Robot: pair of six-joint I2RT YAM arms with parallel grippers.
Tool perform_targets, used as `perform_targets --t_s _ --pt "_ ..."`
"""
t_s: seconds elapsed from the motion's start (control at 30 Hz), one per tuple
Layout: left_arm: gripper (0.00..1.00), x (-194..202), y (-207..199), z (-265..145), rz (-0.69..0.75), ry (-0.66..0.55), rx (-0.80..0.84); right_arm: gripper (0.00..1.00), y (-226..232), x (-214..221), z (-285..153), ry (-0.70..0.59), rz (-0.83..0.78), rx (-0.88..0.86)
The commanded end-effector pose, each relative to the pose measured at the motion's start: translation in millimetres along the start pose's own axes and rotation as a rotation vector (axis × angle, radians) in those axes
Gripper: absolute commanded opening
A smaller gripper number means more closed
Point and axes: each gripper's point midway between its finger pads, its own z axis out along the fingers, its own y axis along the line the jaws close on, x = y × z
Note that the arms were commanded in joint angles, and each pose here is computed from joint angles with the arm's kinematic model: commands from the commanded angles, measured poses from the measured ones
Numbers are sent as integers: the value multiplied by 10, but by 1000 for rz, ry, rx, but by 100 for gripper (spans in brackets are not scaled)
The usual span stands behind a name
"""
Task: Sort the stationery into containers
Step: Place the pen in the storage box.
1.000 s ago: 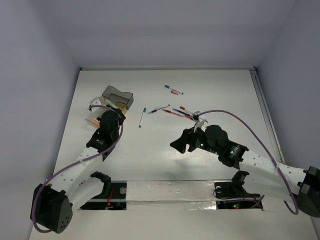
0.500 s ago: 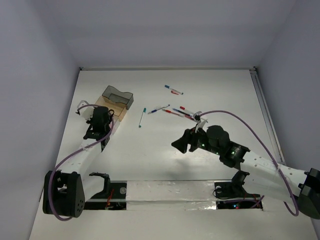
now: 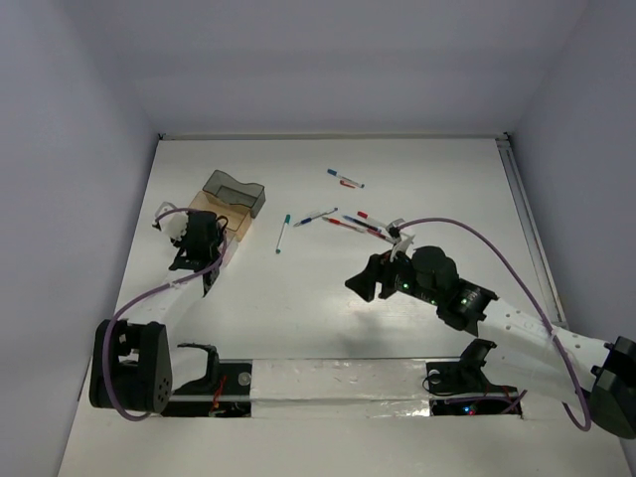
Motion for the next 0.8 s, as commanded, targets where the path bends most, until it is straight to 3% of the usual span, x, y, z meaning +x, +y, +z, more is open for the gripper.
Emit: perform_targets --t_s 0.0,0.13,0.23,0.4,0.57,0.77 --pt "34 -117 -109 26 -46 -33 37 71 47 -222 -25 -44 -38 -7" --pt "40 -196 -265 -46 -73 -45 115 71 18 -249 -17 -45 -45 3" --pt "45 -242 -524 -230 -59 -47 260 70 -10 -251 -2 -43 -44 9" --pt "47 -29 -1036 -663 115 5 471 69 -58 -276 39 -55 -48 32" --pt "40 557 -1343 -971 326 171 621 69 -182 -326 30 -86 -42 91" --pt "40 1224 -1227 -781 534 369 539 69 -237 -407 -38 -133 -43 119"
